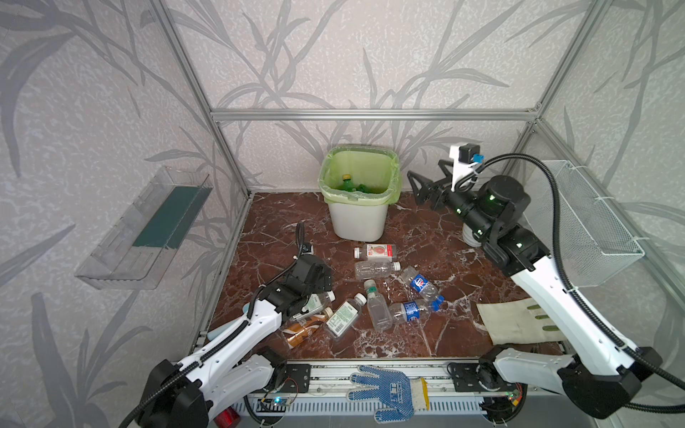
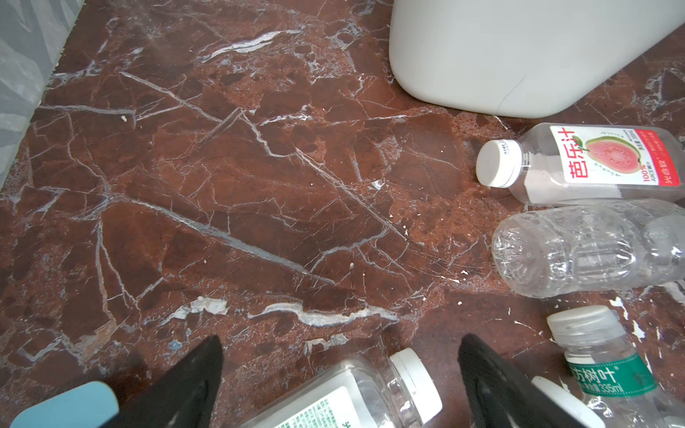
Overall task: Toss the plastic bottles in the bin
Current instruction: 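Lower the right gripper back toward the clear bottles near the pile, then grasp the crushed clear bottle with the right gripper and lift it, then carry the crushed clear bottle over the bin and open the right gripper, then withdraw the right gripper while the left gripper grasps the blue-capped clear bottle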
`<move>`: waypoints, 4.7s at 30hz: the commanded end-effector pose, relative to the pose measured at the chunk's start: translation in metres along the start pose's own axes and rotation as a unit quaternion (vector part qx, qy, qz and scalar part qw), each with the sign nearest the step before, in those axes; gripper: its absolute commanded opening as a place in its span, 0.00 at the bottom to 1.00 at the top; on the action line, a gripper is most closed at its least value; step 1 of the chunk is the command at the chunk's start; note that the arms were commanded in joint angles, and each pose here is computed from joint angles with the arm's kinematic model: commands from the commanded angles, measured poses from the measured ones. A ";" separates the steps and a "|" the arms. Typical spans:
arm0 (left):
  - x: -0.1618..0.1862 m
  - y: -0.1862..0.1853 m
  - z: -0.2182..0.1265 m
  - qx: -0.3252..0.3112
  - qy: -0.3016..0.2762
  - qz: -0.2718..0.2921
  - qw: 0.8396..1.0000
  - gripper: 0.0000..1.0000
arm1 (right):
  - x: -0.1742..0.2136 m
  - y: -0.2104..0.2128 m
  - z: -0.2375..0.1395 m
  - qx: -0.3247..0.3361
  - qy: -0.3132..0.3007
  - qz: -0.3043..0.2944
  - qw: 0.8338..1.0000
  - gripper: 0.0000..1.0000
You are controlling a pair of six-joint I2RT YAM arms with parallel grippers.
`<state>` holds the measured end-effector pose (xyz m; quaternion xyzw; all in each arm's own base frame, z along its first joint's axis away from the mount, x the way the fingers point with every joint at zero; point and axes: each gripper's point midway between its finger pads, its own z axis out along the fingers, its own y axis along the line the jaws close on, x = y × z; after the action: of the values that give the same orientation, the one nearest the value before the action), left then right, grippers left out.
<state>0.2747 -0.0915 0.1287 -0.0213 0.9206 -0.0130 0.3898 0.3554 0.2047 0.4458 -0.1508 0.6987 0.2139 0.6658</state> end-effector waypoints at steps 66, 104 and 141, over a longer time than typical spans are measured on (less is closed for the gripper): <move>0.012 0.021 0.014 -0.046 0.003 0.002 0.999 0.99 | -0.067 -0.037 -0.047 0.091 -0.072 -0.019 0.993 0.51; -0.003 -0.019 -0.010 0.023 -0.023 0.086 0.996 0.99 | 0.051 -0.030 0.042 0.016 0.028 0.089 0.996 0.99; 0.127 -0.309 -0.017 0.258 0.203 0.582 0.744 0.84 | 0.307 -0.179 -0.109 0.223 0.180 0.259 0.922 0.99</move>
<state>0.1970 -0.4105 0.0736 0.5993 0.7839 -0.0235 0.1609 0.3255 0.0193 0.1205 0.1593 0.8565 0.1836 0.4553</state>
